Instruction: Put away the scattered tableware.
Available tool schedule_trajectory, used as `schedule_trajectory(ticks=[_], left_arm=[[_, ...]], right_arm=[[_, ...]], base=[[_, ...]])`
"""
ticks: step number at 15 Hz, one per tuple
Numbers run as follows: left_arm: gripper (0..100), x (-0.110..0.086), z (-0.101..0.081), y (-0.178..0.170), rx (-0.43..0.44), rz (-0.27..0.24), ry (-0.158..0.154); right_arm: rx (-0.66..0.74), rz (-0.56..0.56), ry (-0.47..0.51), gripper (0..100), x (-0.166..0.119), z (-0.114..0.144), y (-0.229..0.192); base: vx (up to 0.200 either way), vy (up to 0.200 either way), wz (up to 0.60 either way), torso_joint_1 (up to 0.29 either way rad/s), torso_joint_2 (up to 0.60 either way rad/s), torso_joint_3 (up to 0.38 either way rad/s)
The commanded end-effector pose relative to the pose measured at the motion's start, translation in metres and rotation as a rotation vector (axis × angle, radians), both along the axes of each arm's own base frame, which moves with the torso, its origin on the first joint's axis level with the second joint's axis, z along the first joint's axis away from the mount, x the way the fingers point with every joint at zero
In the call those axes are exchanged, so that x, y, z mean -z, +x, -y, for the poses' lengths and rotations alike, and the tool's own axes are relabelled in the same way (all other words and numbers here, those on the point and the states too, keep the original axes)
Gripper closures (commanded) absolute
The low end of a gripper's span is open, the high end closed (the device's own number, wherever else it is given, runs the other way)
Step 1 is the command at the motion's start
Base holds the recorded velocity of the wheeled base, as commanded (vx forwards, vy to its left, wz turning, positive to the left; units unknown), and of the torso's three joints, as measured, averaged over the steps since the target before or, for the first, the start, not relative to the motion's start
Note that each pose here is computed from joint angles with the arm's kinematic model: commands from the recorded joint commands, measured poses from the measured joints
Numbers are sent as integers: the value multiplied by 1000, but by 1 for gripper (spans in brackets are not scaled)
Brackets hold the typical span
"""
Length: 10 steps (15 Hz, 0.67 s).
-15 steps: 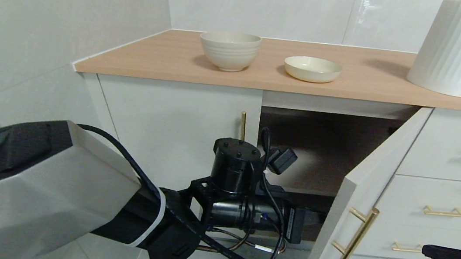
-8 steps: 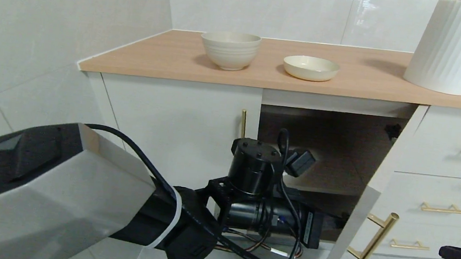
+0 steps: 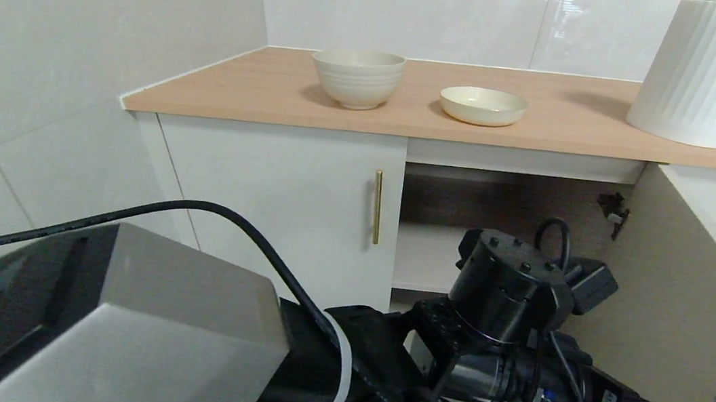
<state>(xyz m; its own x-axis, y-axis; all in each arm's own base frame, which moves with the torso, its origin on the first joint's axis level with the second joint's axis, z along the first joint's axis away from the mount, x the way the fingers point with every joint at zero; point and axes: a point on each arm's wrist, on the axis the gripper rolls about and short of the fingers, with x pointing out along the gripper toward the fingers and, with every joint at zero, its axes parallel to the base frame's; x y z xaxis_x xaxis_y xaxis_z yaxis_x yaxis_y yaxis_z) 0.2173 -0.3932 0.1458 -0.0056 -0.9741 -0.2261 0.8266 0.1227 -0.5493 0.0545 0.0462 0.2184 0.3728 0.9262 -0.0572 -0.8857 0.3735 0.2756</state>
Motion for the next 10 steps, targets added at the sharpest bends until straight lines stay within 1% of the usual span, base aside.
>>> schedule_trajectory(ticks=[1,2,3,4,5,6,7,8,9,10], left_arm=[[100,-10,-13,3,-67,17,-2],[100,-19,-28,6,-115,27,-4],[100,-27,-44,10,-144,31,-6],[100,-37,-63,14,-179,37,-13],[100,-43,-77,16,-205,41,-18],[100,-53,-101,18,-247,48,-25],[100,-62,-138,19,-318,59,-24],[100,-66,-162,17,-363,71,-22],[100,-68,-177,15,-391,75,-22],[100,-75,-211,6,-462,87,-32]], right_arm=[[3,-5,-2,0,0,-1,1],[12,-21,-11,0,1,-3,5],[38,-41,-25,0,2,-6,12],[103,-69,-49,0,4,-10,22],[146,-79,-61,0,4,-13,31],[176,-88,-71,0,3,-19,42],[184,-90,-75,0,2,-27,59],[182,-96,-79,0,1,-31,66],[182,-103,-83,0,0,-34,71],[184,-129,-104,0,-1,-43,89]], base=[[0,0,0,0,0,0],[0,0,0,0,0,0],[0,0,0,0,0,0],[0,0,0,0,0,0],[0,0,0,0,0,0],[0,0,0,0,0,0],[0,0,0,0,0,0],[0,0,0,0,0,0],[0,0,0,0,0,0],[0,0,0,0,0,0]])
